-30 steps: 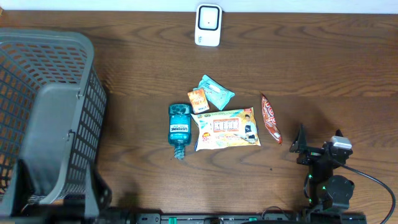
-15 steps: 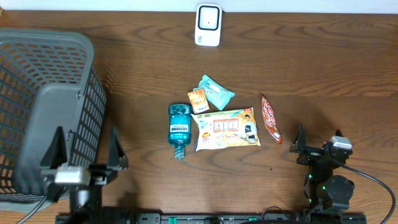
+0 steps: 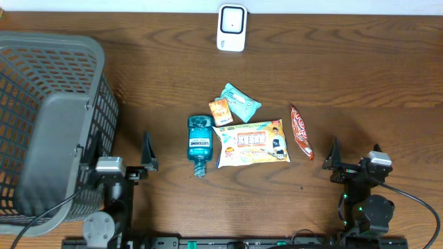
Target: Scan the item barcode
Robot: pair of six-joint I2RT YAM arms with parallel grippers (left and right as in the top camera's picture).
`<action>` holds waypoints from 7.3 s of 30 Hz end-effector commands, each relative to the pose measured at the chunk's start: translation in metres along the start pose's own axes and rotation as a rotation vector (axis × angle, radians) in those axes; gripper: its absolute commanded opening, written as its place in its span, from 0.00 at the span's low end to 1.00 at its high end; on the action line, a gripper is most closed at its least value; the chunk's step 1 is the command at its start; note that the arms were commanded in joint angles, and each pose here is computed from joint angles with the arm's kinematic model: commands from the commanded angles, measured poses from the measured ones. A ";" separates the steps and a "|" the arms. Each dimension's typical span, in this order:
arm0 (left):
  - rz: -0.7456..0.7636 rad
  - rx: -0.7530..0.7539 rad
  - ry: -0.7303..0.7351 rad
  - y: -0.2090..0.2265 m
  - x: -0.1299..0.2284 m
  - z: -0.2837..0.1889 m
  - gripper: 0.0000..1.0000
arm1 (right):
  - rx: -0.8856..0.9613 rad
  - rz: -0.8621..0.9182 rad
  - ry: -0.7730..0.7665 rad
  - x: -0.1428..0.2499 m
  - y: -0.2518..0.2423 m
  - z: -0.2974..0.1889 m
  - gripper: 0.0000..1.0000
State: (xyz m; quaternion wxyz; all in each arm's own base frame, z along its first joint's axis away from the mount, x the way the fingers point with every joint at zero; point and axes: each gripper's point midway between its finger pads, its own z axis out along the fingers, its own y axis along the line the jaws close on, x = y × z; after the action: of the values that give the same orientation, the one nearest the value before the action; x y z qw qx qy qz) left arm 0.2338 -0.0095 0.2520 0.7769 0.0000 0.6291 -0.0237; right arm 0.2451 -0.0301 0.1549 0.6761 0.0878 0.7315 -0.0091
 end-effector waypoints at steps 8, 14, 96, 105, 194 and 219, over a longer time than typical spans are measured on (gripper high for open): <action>-0.075 -0.032 0.072 0.006 0.045 0.001 1.00 | 0.003 -0.013 -0.001 0.001 -0.001 0.000 0.99; -0.048 -0.114 0.373 0.019 0.117 -0.015 1.00 | 0.004 -0.013 -0.001 0.001 -0.001 0.000 0.99; -0.050 -0.114 0.354 0.019 0.113 -0.015 1.00 | -0.261 0.676 0.108 0.002 0.047 -0.007 0.99; -0.050 -0.114 0.354 0.019 0.113 -0.015 1.00 | -0.697 0.660 0.284 0.001 0.116 -0.045 0.99; -0.050 -0.114 0.354 0.019 0.113 -0.015 1.00 | -0.025 -0.144 1.357 0.161 0.092 0.040 0.01; -0.050 -0.114 0.354 0.019 0.113 -0.015 1.00 | -1.138 0.079 0.908 -0.042 0.233 -0.045 0.01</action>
State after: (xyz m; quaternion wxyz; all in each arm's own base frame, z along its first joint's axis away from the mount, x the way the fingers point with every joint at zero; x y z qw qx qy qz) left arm 0.2446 0.0001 0.1546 0.6699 -0.0421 0.7410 -0.0183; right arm 0.2464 0.1912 0.2053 0.2384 -0.2285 0.8555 0.3989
